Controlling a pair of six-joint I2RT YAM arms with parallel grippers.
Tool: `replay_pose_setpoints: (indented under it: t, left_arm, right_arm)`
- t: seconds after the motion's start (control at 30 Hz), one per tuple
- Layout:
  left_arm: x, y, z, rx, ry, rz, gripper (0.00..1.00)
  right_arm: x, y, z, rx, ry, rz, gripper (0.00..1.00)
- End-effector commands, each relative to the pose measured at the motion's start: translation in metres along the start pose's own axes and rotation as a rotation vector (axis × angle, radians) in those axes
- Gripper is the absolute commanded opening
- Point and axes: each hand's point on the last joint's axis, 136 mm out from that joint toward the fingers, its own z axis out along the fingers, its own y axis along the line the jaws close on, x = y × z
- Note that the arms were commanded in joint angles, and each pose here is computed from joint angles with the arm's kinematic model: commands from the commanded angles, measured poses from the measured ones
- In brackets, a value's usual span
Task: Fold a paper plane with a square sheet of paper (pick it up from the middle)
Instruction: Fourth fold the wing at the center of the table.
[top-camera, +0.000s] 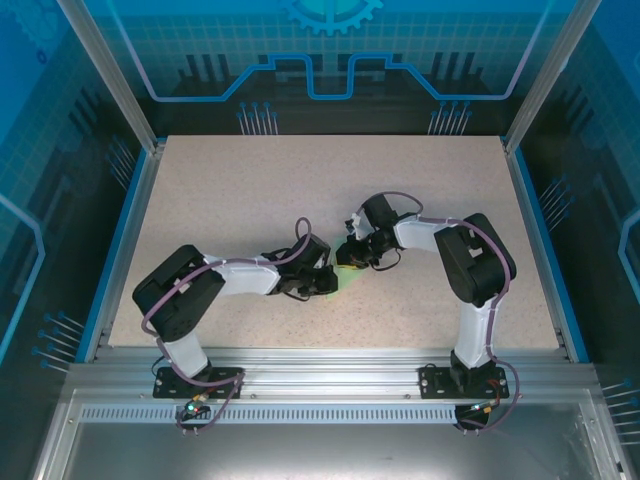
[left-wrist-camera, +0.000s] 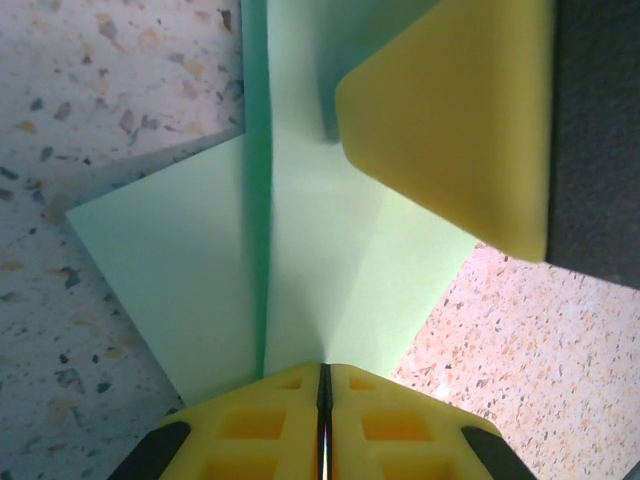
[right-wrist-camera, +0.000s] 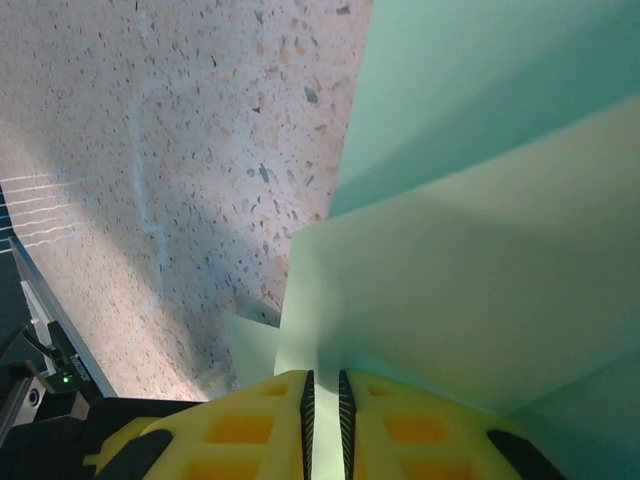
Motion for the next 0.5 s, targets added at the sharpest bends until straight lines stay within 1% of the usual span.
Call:
replay_pose_setpoints:
  t: [0.0, 0.27, 0.47]
  left_arm:
    - [0.023, 0.021, 0.004, -0.023, 0.070, -0.059, 0.12]
    - [0.050, 0.031, 0.002, -0.001, 0.146, -0.100, 0.14]
    - [0.069, 0.024, 0.000, 0.027, 0.196, -0.082, 0.16]
  right_arm:
    - [0.012, -0.012, 0.008, 0.040, 0.040, 0.011, 0.17]
    - [0.012, -0.014, 0.009, 0.050, 0.043, 0.014, 0.17]
    - [0.012, -0.015, 0.008, 0.056, 0.042, 0.012, 0.17]
